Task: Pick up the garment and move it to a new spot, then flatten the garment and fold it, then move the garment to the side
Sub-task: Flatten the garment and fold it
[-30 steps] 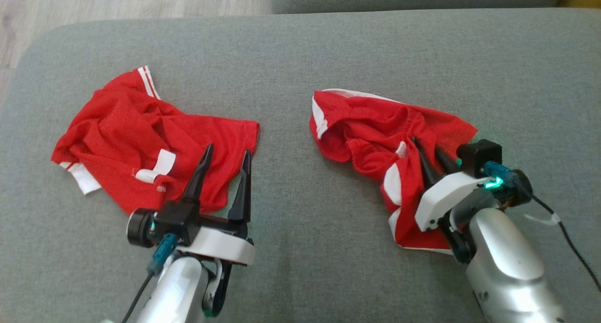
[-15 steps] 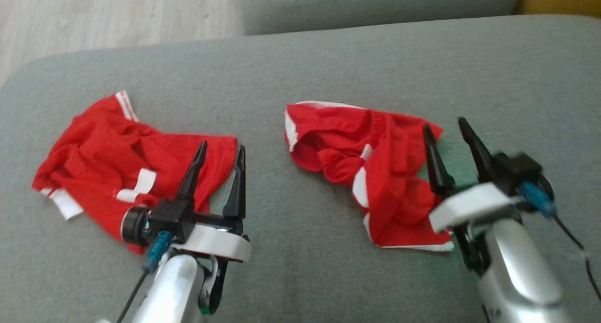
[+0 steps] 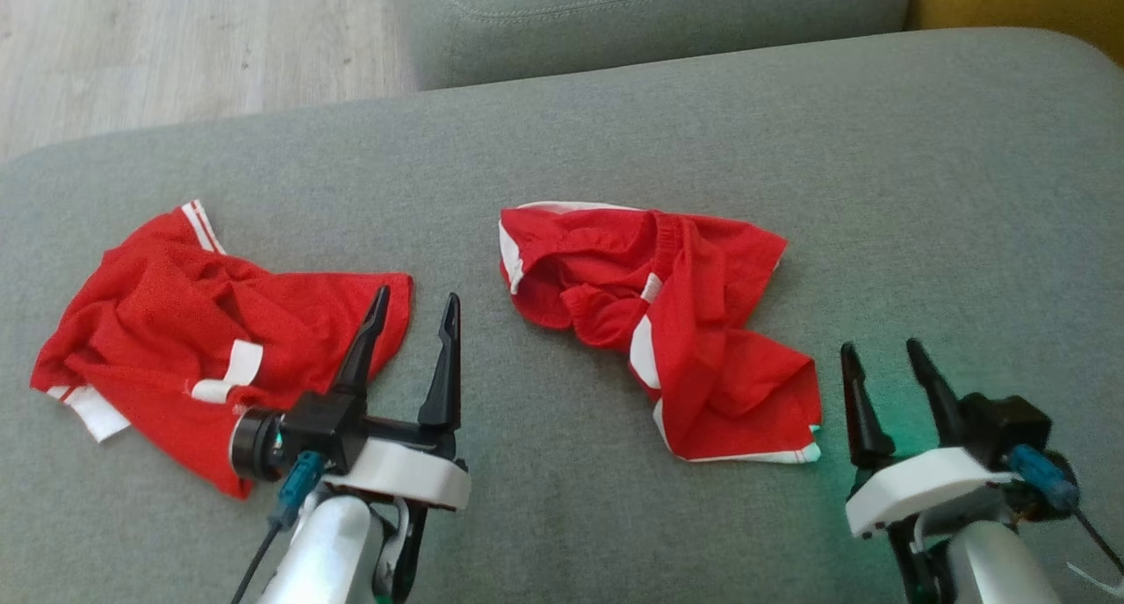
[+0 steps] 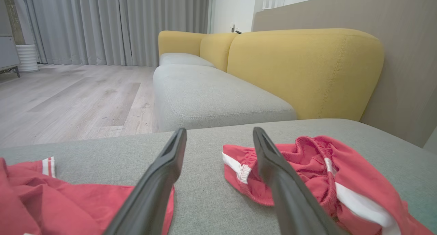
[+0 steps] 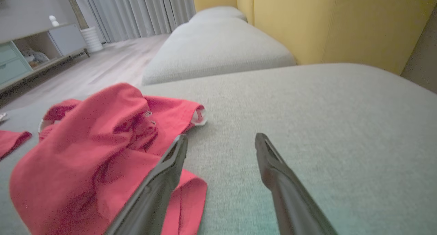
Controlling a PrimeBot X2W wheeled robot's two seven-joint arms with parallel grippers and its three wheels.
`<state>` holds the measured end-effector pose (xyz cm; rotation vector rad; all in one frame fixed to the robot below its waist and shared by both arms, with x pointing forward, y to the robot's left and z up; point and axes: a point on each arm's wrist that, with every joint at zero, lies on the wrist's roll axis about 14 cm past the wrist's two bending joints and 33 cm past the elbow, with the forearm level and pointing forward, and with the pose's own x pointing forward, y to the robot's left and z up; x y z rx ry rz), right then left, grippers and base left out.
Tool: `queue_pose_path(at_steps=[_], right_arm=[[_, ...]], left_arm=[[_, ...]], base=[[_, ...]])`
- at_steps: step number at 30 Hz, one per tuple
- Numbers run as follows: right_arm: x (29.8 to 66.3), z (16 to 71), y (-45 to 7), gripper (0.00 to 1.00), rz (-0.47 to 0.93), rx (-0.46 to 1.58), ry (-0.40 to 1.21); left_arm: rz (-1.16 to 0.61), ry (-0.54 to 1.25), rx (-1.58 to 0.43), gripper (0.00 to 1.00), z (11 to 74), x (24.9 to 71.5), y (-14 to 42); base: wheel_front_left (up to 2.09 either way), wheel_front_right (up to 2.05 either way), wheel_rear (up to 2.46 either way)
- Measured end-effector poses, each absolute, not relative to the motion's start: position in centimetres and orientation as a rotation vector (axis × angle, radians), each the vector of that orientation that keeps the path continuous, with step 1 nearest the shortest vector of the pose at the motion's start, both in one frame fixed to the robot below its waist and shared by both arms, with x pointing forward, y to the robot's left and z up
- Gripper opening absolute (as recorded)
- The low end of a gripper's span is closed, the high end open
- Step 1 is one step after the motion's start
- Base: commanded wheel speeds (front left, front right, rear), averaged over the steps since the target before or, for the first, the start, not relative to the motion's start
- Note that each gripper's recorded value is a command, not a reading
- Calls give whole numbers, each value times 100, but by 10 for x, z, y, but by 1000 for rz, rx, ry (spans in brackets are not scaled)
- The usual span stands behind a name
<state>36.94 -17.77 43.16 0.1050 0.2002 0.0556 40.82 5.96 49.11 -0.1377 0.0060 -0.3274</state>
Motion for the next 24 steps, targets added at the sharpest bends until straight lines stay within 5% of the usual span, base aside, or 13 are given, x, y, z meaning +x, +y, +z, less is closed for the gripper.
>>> queue_pose_path(at_steps=[9, 24], right_arm=[[359, 390, -142, 100, 157, 123, 419], [378, 382, -112, 100, 212, 260, 458]], left_arm=[[-311, 31, -138, 100, 482, 408, 66], [-279, 55, -137, 100, 472, 411, 77]], base=[[0, 0, 0], [0, 0, 0]])
